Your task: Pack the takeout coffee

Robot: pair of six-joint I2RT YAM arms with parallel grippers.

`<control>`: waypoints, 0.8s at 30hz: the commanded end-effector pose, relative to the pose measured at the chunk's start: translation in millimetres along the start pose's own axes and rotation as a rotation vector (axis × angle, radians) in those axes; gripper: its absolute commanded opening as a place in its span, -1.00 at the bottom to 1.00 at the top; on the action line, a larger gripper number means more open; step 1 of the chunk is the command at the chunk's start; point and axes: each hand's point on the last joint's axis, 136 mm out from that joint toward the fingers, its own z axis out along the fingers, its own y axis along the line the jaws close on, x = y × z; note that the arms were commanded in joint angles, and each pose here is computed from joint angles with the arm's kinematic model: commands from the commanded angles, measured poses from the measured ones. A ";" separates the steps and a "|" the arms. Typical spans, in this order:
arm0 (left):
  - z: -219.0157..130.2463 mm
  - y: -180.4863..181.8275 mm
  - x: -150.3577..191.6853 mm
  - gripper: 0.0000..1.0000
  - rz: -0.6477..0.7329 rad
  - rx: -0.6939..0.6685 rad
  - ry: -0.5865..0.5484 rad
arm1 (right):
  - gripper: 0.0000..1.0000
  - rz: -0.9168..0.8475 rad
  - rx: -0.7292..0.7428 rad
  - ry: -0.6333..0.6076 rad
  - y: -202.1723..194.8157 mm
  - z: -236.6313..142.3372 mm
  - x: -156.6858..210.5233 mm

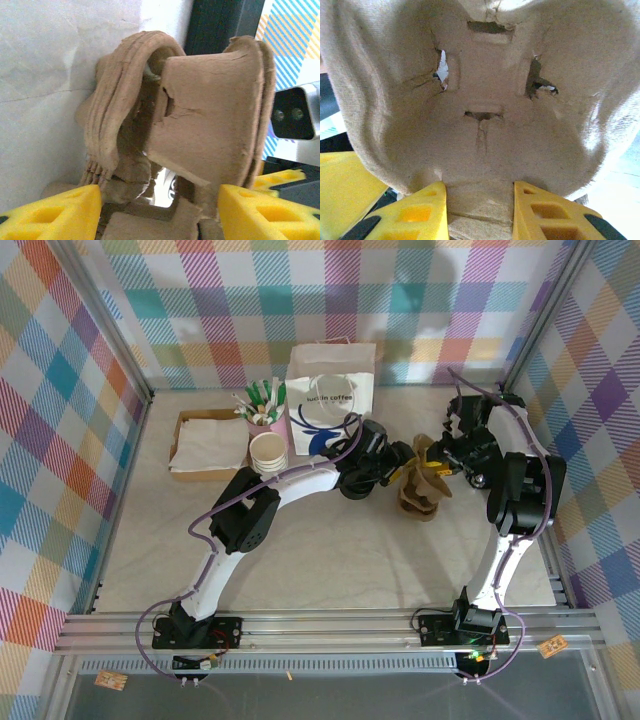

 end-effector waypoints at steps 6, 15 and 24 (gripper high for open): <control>9.0 14.5 0.0 0.25 -0.035 -0.012 0.020 | -0.40 -0.009 -0.047 -0.025 13.6 -11.8 5.4; -3.1 -6.3 -12.9 0.27 -0.038 0.041 -0.013 | -0.41 -0.008 -0.009 -0.009 5.3 -9.2 12.6; -2.5 -9.5 -18.3 0.28 -0.042 0.057 -0.007 | -0.41 -0.012 -0.012 -0.004 5.3 -8.4 16.0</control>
